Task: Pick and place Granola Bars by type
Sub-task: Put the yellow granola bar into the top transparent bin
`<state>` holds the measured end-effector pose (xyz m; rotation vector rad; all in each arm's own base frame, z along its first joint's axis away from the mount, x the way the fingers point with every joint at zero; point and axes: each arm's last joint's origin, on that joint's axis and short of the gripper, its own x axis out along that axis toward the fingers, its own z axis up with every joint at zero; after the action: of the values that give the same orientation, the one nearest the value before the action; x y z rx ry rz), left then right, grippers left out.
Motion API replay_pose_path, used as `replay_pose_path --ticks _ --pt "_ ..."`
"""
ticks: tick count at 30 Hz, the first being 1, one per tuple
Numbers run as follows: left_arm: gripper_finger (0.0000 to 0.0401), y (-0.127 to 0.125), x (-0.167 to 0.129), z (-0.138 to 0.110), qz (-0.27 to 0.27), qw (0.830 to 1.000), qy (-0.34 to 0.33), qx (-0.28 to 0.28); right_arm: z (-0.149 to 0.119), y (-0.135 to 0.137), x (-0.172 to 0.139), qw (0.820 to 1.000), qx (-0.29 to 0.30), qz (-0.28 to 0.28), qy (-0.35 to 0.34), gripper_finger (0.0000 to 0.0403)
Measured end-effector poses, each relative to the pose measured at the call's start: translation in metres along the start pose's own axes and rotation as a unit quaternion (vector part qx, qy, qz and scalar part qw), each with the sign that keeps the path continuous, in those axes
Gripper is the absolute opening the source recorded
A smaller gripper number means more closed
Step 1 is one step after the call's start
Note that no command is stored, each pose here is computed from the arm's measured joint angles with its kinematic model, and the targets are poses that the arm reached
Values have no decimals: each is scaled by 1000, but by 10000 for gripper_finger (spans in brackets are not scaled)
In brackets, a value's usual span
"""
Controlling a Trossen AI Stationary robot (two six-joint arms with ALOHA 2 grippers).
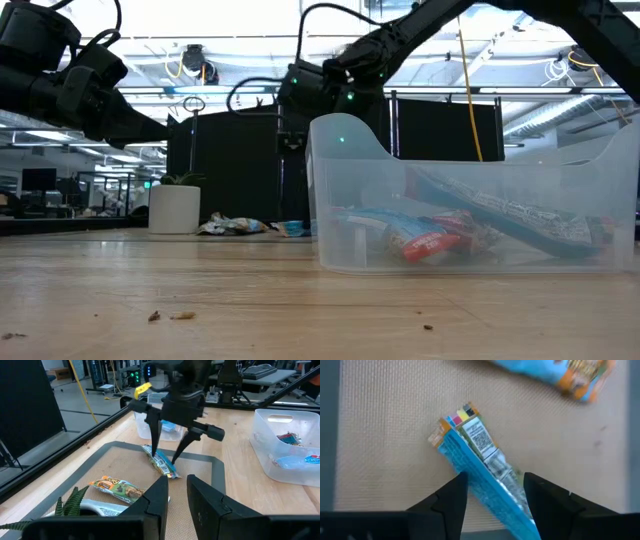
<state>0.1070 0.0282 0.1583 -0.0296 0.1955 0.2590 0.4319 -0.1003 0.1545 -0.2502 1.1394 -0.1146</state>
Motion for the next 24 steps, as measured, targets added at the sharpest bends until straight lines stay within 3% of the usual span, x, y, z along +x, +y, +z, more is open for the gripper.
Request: replay_pose_path --ticks 4,15,24 --pt "76 0 0 0 0 1000 0 0 -10 -4 6 999 36 21 2 181" --pt "76 0 0 0 0 1000 0 0 -15 -3 10 999 44 21 6 171" --pt "76 0 0 0 0 1000 0 0 -14 -2 10 999 43 20 2 75"
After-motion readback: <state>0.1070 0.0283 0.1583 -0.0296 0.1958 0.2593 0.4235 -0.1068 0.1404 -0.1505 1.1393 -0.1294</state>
